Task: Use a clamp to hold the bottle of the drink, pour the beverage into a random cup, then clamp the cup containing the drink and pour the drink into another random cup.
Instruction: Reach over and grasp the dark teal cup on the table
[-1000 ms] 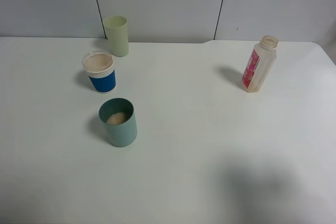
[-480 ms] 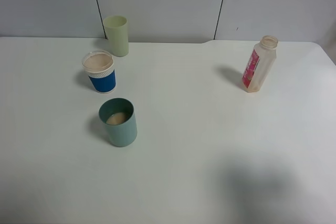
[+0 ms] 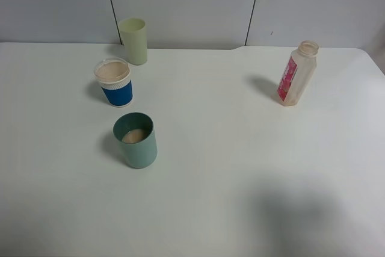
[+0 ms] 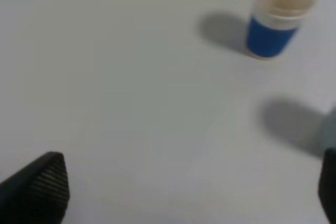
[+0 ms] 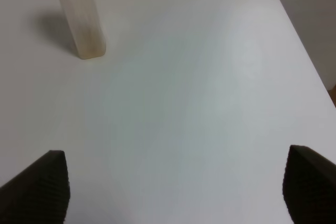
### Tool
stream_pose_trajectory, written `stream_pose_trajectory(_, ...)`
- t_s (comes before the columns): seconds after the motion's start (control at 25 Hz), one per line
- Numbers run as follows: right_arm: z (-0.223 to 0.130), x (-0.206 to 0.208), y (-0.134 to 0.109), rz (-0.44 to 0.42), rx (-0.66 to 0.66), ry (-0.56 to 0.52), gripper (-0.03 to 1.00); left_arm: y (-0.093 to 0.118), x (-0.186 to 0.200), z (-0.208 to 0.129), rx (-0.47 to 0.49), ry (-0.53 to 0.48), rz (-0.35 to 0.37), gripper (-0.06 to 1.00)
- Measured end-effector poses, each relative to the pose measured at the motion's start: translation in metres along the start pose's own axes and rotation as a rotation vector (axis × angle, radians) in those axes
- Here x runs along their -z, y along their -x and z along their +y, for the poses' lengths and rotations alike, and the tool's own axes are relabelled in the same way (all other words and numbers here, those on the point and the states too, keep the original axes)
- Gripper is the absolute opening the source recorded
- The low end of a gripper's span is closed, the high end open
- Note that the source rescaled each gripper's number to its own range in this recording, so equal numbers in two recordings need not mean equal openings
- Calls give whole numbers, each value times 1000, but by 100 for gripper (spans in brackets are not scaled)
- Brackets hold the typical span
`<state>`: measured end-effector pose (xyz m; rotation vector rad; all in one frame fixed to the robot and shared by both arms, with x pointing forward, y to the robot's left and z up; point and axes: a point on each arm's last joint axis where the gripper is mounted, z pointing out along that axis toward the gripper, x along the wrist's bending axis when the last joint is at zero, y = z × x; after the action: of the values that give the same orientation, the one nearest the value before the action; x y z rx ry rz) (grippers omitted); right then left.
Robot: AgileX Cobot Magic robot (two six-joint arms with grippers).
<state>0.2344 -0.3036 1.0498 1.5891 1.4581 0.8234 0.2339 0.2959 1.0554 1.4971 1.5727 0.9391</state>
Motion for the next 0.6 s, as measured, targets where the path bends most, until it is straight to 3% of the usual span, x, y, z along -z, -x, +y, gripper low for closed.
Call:
stream_pose_trajectory(0.24, 0, 0, 0, 0, 0, 0, 67, 5, -9, 4, 8, -58, -63, 84)
stream_pose_trajectory(0.4, 0, 0, 0, 0, 0, 0, 67, 13, -24, 17, 16, -122, -150, 84)
stream_pose_trajectory(0.6, 0, 0, 0, 0, 0, 0, 67, 21, -48, 44, -7, -34, -256, 84)
